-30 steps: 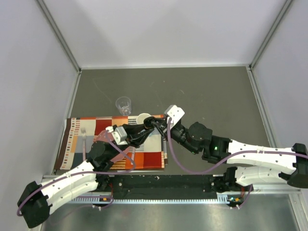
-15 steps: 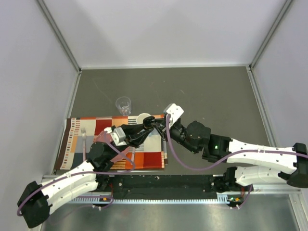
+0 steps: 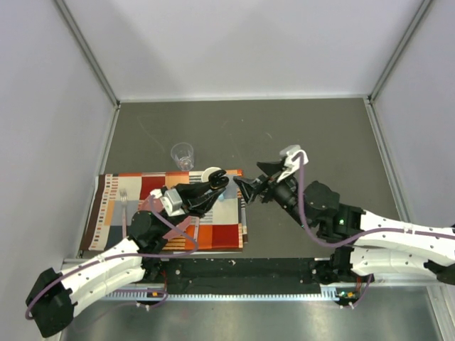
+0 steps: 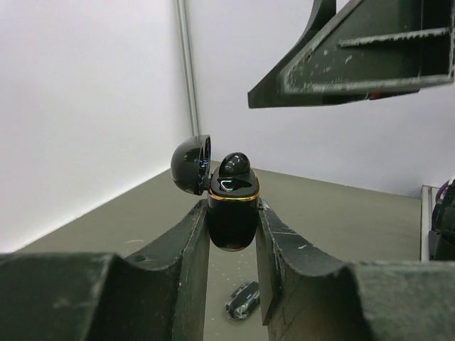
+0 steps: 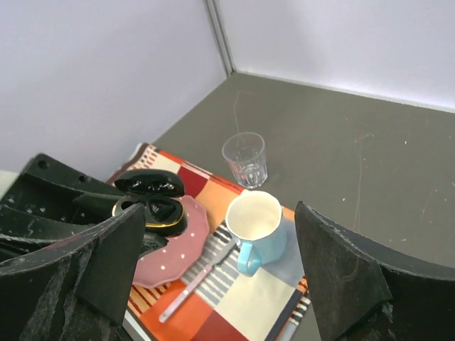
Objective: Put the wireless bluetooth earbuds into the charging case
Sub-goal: Place the earbud in the charging case, then pick up the earbud from the center of the board.
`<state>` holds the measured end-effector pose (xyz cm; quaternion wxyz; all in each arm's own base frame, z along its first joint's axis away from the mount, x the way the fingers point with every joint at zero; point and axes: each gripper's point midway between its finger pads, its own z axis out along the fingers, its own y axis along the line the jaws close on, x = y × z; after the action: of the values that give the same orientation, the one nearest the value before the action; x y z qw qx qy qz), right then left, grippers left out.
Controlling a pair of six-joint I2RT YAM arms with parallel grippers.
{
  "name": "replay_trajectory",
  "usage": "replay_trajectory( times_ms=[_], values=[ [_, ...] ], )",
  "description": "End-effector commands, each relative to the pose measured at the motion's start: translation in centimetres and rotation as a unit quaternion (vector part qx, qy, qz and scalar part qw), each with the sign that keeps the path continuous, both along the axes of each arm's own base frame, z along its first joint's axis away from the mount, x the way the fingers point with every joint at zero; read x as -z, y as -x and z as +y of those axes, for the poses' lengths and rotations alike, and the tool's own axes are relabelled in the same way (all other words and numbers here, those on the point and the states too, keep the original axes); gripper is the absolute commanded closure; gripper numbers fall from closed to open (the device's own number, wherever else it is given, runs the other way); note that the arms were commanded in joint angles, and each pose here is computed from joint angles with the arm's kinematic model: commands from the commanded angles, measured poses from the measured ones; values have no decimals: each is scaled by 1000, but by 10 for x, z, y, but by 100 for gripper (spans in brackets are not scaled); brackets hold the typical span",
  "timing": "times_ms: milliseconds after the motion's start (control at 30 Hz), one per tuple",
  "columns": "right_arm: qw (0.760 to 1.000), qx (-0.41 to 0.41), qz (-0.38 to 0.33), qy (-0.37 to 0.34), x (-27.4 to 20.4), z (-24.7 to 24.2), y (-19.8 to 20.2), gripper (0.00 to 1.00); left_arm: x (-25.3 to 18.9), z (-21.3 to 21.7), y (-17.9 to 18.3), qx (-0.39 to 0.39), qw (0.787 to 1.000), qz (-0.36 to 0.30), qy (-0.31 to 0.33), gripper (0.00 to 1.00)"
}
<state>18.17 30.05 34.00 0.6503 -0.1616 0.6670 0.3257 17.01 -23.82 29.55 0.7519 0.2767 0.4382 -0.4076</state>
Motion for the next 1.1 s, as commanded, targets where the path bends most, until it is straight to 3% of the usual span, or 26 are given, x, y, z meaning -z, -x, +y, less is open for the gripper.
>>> replay_trajectory(
  times_ms=[0,200,333,433,467,600,767,867,1067],
  values=[
    [997,-2,19,-76,-23,-16,0,14,-17,8,5,-5,999,-27,29,100],
    [997,-31,32,-64,-20,-8,4,16,-18,8,6,-1,999,-26,34,100],
    [997,28,61,-41,-8,-19,-13,16,-18,8,7,-1,999,-30,34,100],
    [989,73,126,-32,12,-40,-31,15,-19,10,8,-4,999,-37,33,100],
    [981,94,164,-45,22,-51,-40,15,-19,11,9,-3,999,-40,33,100],
    [971,81,209,-82,32,-54,-45,15,-20,13,10,-6,998,-42,36,100],
    [956,97,273,-55,68,-73,-57,15,-24,14,13,-3,998,-50,39,100],
    [934,144,328,-21,105,-98,-70,14,-25,14,13,-4,998,-50,40,100],
    [903,197,381,-22,135,-128,-81,11,-29,15,12,-8,998,-54,38,100]
  ],
)
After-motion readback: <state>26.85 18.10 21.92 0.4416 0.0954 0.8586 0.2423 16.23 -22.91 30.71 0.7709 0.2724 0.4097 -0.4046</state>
